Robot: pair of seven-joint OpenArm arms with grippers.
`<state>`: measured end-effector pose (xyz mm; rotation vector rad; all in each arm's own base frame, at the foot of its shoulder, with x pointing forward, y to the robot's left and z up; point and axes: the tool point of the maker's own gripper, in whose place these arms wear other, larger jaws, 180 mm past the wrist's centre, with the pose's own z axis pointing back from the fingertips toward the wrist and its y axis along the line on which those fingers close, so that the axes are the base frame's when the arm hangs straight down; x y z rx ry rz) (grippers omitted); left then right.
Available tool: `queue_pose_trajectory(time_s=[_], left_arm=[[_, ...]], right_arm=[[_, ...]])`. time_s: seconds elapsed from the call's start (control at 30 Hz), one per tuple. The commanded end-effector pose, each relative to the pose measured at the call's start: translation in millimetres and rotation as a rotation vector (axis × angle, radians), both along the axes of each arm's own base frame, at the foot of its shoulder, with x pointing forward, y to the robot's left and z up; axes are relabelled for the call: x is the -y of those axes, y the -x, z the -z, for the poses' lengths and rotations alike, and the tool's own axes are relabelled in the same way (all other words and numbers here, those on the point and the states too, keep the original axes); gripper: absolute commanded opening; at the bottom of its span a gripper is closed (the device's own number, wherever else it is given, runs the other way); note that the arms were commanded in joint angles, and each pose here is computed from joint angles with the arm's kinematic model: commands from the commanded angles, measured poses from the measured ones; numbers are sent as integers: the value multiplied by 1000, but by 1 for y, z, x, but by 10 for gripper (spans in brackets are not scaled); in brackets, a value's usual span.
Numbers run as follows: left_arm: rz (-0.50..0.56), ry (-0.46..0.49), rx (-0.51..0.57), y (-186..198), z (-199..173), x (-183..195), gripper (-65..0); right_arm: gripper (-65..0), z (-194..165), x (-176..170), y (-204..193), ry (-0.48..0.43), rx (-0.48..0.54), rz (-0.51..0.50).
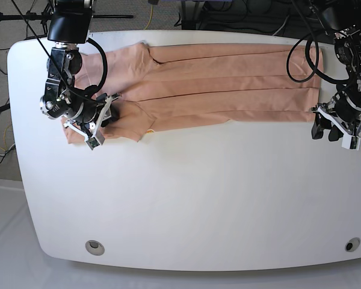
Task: Fold the T-shirt properly
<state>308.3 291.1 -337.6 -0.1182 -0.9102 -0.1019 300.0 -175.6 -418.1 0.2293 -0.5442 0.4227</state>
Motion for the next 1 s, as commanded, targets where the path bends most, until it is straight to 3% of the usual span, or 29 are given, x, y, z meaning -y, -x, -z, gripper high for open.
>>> queue_pose_trajectory(time_s=[0.0, 0.97], left_arm=[[3, -9, 57, -7, -16, -3, -354], [-3, -13, 43, -7, -15, -5, -353]], right_arm=[[-461, -8, 4, -7, 10, 28, -4], [-461, -9, 3, -5, 21, 25, -11]])
